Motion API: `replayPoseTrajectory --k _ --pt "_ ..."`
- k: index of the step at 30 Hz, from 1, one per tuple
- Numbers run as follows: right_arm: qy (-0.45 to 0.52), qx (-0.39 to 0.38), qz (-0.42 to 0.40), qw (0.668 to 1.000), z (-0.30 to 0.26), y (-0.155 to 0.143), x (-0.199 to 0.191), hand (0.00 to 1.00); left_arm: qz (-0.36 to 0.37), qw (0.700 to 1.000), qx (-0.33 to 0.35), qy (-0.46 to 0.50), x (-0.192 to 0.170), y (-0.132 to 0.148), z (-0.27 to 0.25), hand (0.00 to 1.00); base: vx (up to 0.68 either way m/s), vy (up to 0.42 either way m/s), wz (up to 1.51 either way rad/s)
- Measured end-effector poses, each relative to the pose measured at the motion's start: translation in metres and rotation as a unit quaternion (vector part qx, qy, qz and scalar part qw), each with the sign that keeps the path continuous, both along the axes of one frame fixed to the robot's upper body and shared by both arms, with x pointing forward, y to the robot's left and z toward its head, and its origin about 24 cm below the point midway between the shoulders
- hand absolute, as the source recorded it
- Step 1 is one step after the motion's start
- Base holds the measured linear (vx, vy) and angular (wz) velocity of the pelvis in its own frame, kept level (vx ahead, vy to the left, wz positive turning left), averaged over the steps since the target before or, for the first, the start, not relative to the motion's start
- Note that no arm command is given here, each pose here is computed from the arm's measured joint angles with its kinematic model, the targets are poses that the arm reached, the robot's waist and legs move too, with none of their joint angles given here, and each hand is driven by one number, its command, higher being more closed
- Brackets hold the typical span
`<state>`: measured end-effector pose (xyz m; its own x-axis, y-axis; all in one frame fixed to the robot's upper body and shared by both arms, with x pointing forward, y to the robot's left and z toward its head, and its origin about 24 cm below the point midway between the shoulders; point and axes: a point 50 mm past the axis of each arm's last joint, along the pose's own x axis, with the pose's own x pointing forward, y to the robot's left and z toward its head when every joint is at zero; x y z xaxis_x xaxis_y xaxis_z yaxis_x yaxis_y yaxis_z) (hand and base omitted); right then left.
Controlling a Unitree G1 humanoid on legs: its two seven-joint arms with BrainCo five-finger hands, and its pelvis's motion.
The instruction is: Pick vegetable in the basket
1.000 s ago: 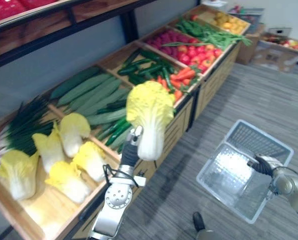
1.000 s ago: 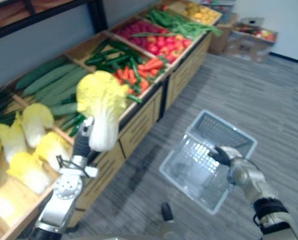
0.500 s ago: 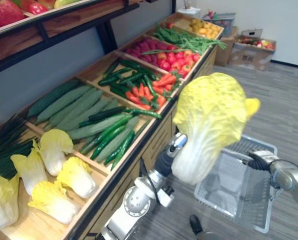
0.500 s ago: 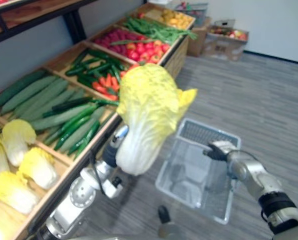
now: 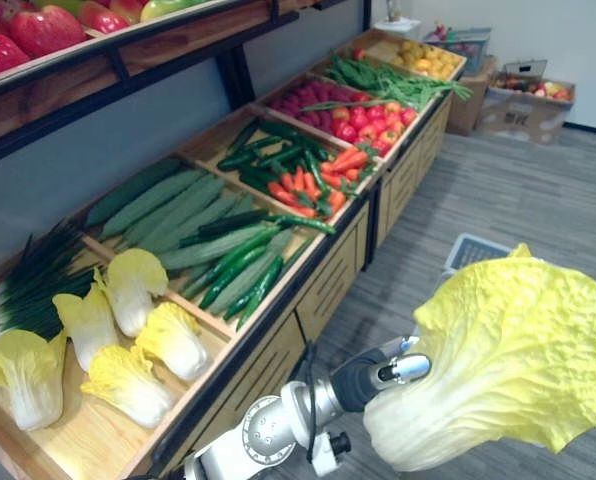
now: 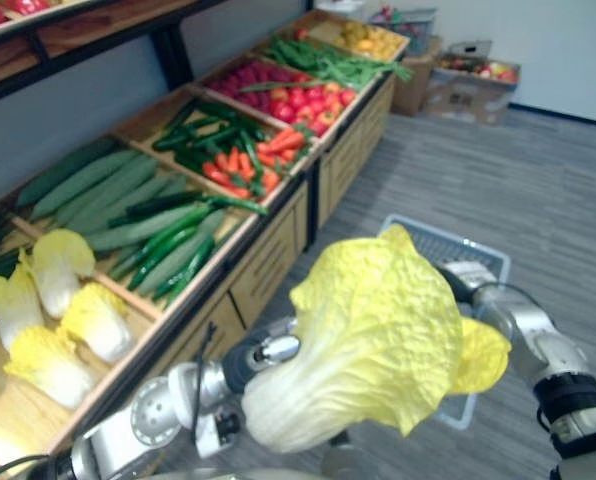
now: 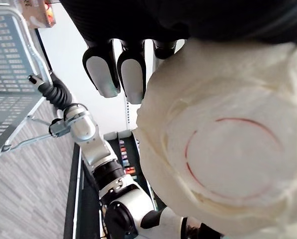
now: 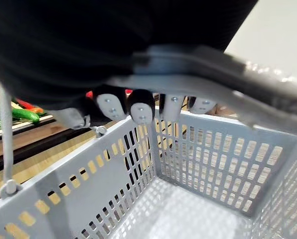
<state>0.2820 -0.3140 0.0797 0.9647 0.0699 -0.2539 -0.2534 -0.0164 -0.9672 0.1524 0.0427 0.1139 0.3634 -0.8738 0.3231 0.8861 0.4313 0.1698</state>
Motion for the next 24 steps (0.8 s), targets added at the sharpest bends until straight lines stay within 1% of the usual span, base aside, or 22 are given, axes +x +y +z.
replayPoseTrajectory --k 5,9,14,18,19,22,24 --pt "-0.022 0.01 0.031 0.999 0.01 0.015 0.004 1.0 -0.014 0.998 0.062 0.022 0.003 -0.004 -0.028 1.0 -0.01 0.002 -0.02" --pt "-0.041 0.026 0.061 0.997 0.019 0.03 0.007 1.0 -0.018 0.993 0.12 0.005 0.009 -0.007 -0.046 1.0 -0.01 0.005 -0.03" --pt "-0.058 0.034 0.09 0.994 0.029 0.046 0.018 1.0 -0.025 0.988 0.15 -0.003 0.014 -0.016 -0.059 1.0 -0.01 0.005 -0.03" --pt "-0.076 0.041 0.12 0.989 0.039 0.065 0.027 1.0 -0.025 0.982 0.185 -0.019 0.02 -0.025 -0.072 1.0 -0.01 -0.002 -0.14" --pt "-0.083 0.04 0.144 0.985 0.044 0.077 0.03 1.0 -0.019 0.98 0.198 -0.02 0.024 -0.027 -0.079 1.0 -0.01 0.006 -0.22" --pt "-0.081 0.048 0.181 0.979 0.047 0.096 0.033 1.0 -0.005 0.973 0.227 -0.031 0.031 -0.034 -0.089 1.0 0.0 0.008 -0.23" --pt "-0.078 0.045 0.198 0.976 0.049 0.104 0.034 1.0 -0.002 0.97 0.239 -0.038 0.035 -0.037 -0.092 1.0 0.0 0.005 -0.18"
